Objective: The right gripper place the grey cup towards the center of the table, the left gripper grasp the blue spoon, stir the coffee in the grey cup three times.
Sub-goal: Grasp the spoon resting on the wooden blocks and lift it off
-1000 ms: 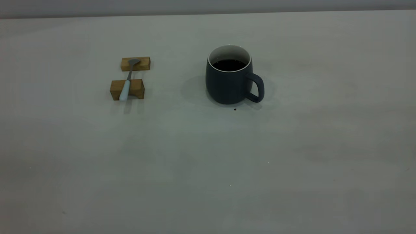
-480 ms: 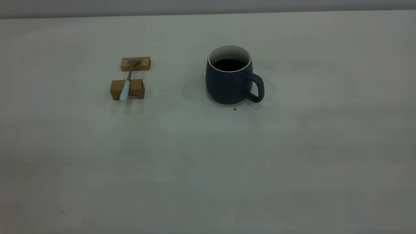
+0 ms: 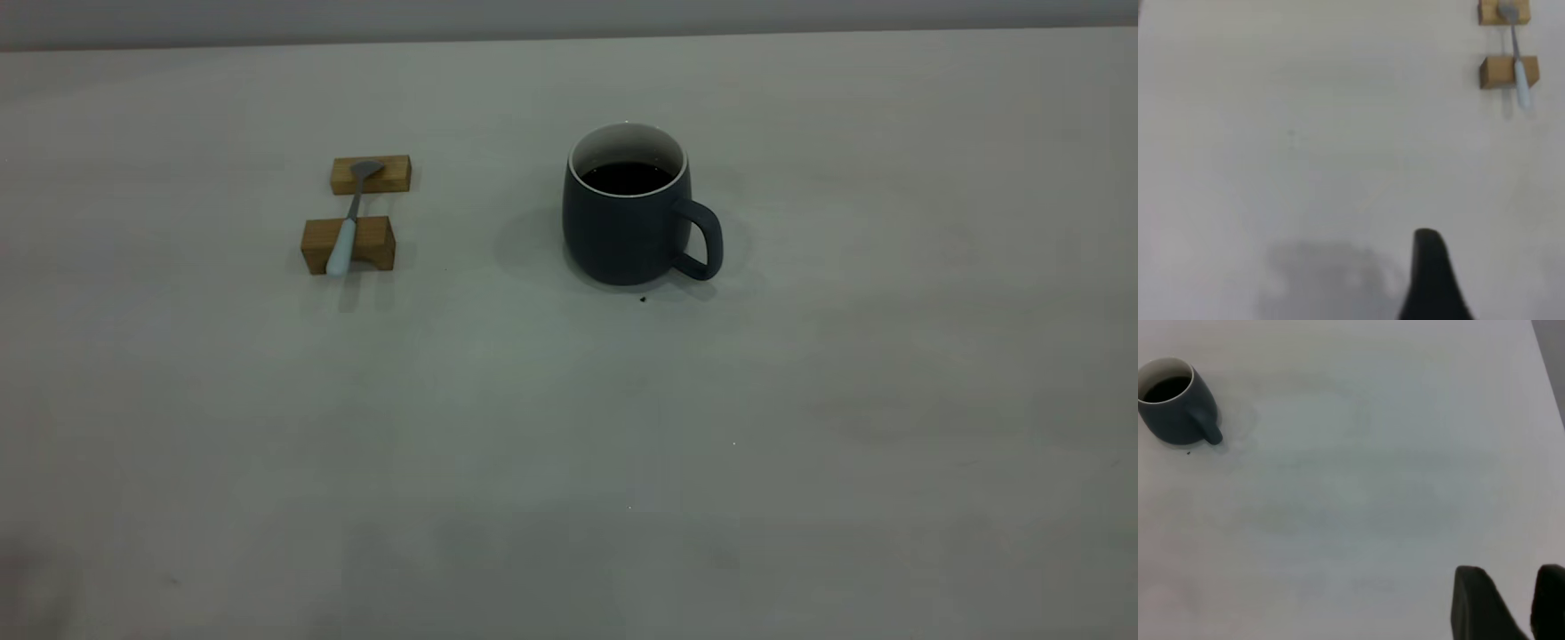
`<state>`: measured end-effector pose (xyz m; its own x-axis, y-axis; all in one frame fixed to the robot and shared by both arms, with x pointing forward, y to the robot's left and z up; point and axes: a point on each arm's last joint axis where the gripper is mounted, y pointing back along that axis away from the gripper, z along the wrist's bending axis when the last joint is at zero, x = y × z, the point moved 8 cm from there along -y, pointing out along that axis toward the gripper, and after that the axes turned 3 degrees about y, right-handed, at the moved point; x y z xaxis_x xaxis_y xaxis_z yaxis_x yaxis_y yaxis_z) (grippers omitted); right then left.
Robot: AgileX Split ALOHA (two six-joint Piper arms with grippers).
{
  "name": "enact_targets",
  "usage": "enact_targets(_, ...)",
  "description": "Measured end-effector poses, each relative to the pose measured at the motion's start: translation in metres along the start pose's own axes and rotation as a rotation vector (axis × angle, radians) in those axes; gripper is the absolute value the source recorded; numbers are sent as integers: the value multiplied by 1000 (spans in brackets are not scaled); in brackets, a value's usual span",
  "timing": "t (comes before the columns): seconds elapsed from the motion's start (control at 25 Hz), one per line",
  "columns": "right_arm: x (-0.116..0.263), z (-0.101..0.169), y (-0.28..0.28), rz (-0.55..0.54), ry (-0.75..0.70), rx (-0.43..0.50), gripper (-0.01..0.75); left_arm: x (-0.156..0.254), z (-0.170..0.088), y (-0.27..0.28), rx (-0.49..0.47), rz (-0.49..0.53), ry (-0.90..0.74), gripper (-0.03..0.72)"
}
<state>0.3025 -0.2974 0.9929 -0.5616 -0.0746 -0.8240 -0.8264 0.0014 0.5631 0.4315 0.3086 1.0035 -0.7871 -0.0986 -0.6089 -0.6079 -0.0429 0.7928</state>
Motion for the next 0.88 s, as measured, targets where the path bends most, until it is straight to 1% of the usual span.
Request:
enact_targets(0.04,0,0,0,0,0,0,232,-10,-3,-9,11,8,8,621)
enact_targets(0.08,0,0,0,0,0,0,235,-17,-6,-20,15,40,13,646)
enact_targets(0.16,0,0,0,0,0,0,237,-34,-10,-43,20,90,22,667)
enact_targets(0.28,0,0,0,0,0,0,237,-55,-21,-79,40,146,9,668)
enact_targets(0.48,0,0,0,0,0,0,237,-71,-52,-141,76,248,-62,668)
enact_targets(0.56,0,0,0,0,0,0,237,-70,-66,-168,86,301,-84,668)
enact_targets(0.64,0,0,0,0,0,0,237,-69,-81,-191,95,333,-94,666)
enact_targets(0.88,0,0,0,0,0,0,237,-43,-115,-255,103,446,-114,666)
